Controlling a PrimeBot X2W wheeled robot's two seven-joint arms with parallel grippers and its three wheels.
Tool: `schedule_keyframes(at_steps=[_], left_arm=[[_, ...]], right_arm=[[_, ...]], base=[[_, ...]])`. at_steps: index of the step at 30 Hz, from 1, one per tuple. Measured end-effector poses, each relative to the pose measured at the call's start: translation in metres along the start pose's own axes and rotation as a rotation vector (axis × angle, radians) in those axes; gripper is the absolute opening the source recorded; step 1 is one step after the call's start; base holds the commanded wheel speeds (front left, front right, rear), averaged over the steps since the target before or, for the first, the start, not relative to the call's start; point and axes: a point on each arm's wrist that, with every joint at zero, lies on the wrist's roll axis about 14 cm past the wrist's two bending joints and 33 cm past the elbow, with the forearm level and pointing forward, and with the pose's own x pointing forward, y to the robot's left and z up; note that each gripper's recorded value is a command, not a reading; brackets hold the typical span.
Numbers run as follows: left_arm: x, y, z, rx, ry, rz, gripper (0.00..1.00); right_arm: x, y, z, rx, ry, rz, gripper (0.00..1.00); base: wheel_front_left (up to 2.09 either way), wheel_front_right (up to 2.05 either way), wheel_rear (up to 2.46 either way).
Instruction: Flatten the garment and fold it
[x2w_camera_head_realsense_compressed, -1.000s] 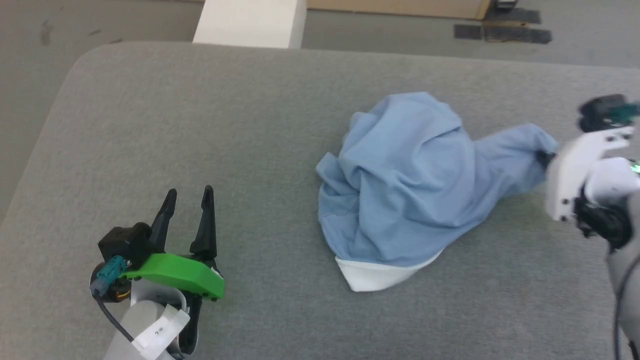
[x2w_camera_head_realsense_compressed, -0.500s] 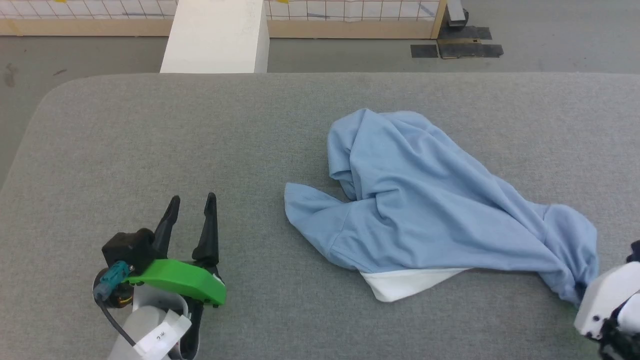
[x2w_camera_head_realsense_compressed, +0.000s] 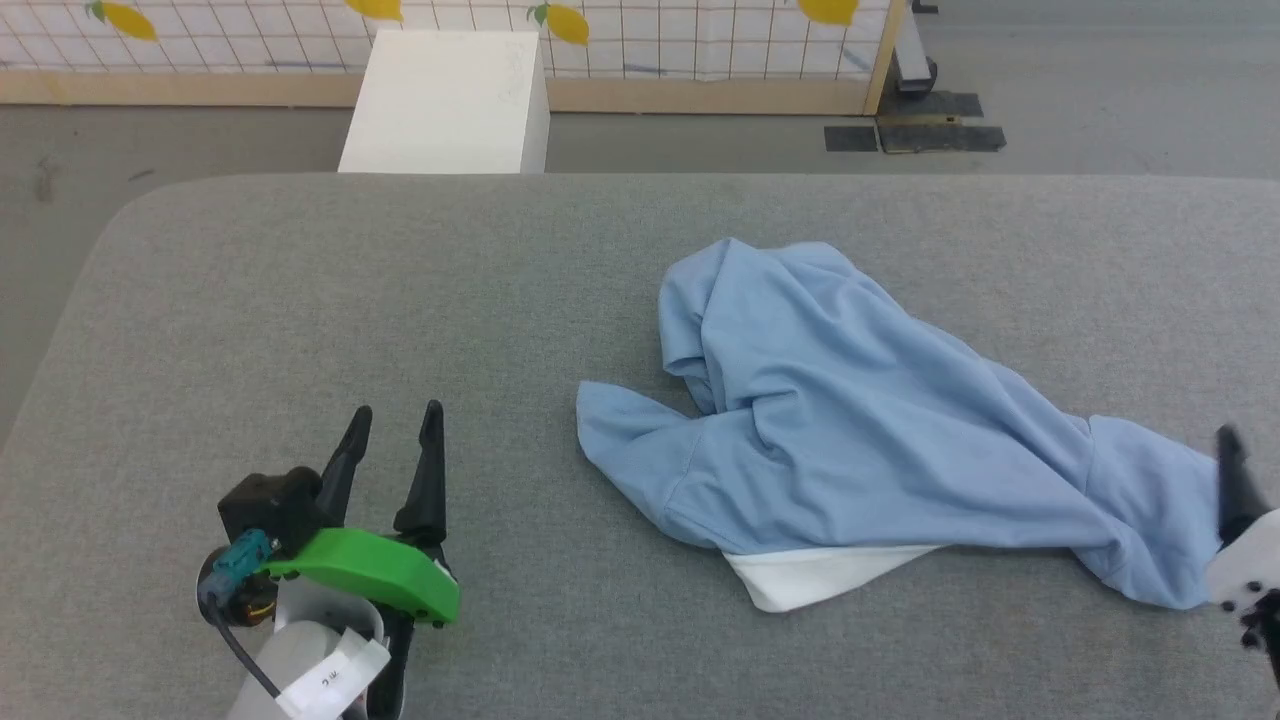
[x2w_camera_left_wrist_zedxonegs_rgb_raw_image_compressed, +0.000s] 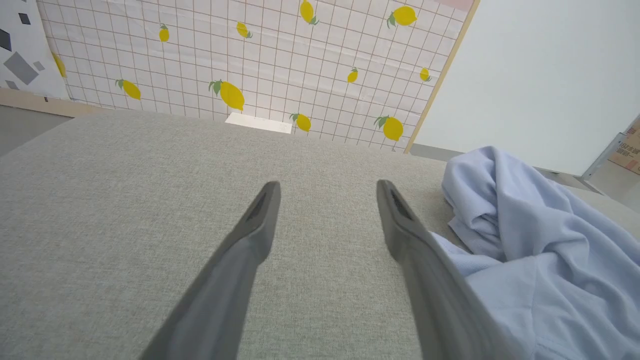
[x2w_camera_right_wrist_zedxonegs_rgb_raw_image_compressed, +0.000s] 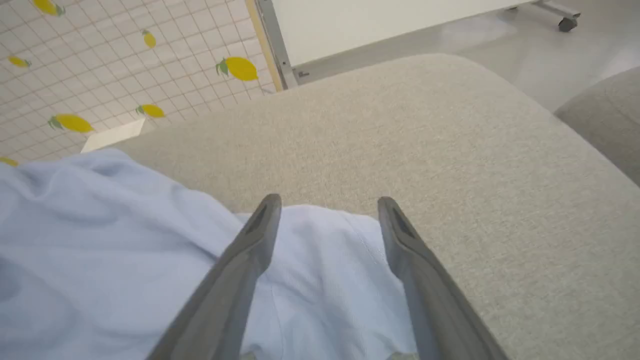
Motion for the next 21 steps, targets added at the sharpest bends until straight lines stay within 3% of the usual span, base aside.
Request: schedule_keyframes(at_steps=[3, 9, 14, 21], left_arm=[[-0.004, -0.001, 0.001, 0.0, -0.001, 0.0, 1.0], [-0.007, -0.002, 0.002, -0.005, -0.004, -0.001, 1.0], [-0.005, -0.008, -0.002, -0.002, 0.012, -0.009, 1.0], [0.041, -0.056, -0.001, 0.03, 0.139, -0.161, 1.0]], right_arm=[[-0.006, -0.001, 0.031, 0.014, -0.155, -0.005, 1.0], [-0.018, 0.002, 0.056, 0.031, -0.31, 0.006, 1.0], [-0.021, 0.012, 0.053, 0.056, -0.334, 0.042, 1.0], [-0.014, 0.021, 0.036, 0.055, -0.283, 0.065, 1.0]], base=[[0.0, 0.0, 0.0], [0.0, 0.0, 0.0], [0.0, 0.0, 0.0], [0.0, 0.0, 0.0]])
